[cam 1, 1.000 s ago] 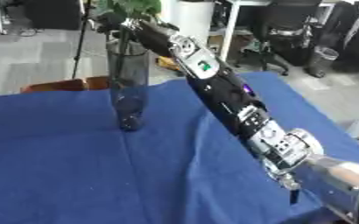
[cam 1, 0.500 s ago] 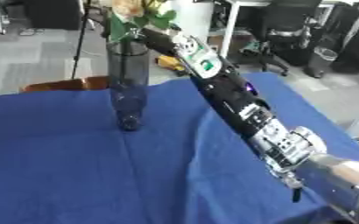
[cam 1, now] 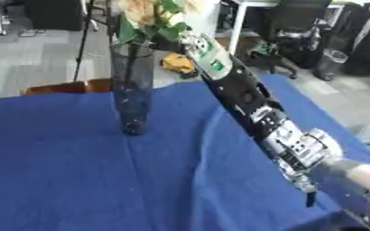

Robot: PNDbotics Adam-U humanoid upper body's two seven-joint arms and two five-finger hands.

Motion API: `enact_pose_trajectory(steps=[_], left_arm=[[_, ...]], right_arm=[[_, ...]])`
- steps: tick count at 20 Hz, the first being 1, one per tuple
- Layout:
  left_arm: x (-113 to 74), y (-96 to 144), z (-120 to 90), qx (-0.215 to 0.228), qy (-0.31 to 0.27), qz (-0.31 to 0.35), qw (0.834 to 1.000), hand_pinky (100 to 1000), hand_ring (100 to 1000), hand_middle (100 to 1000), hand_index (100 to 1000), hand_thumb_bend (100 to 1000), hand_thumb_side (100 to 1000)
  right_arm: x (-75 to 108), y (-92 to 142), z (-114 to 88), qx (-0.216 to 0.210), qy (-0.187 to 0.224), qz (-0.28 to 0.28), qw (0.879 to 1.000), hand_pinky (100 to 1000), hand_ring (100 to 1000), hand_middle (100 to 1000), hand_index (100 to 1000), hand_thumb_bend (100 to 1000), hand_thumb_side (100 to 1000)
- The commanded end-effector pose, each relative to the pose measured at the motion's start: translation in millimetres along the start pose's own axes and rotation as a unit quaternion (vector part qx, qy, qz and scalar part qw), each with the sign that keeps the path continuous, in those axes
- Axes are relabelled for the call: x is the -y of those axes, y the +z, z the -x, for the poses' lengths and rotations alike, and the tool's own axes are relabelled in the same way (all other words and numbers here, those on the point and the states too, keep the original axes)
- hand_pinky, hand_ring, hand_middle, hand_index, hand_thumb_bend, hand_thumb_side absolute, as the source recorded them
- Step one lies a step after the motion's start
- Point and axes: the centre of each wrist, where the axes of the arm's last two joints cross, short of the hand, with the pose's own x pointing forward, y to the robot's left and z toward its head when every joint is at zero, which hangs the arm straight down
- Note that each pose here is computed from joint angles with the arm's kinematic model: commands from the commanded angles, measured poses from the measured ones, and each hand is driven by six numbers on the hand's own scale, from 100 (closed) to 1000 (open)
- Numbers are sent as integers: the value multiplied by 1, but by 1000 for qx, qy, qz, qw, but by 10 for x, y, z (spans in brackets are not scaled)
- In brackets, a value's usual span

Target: Arrange flowers into the vase.

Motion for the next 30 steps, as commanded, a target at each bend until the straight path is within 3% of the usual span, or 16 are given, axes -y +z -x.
enact_pose_trajectory(steps=[1, 8, 12, 21, 30], left_arm=[[-56, -22, -60, 9, -11, -2, 1000, 419, 568, 607, 774, 565, 751], [-62, -21, -59, 8, -11, -3, 1000, 420, 567, 607, 774, 563, 753], [-63, -22, -59, 9, -11, -3, 1000, 420, 567, 607, 774, 563, 753], [-78, -21, -59, 8, -13, -6, 1000, 422, 566, 607, 774, 561, 754], [-95, -14, -55, 7, -16, -9, 1000, 423, 566, 607, 774, 559, 755]], right_arm=[[209, 53, -86, -4, 52, 21, 998, 1000, 1000, 877, 1000, 501, 826], [197, 109, -5, -23, 75, 42, 996, 1000, 1000, 870, 1000, 578, 825], [191, 129, 25, -26, 77, 47, 996, 1000, 1000, 870, 1000, 578, 825], [211, 302, 162, -54, 70, 79, 993, 1000, 1000, 851, 1000, 646, 828], [240, 412, 162, -55, 62, 90, 992, 1000, 1000, 844, 1000, 658, 828]])
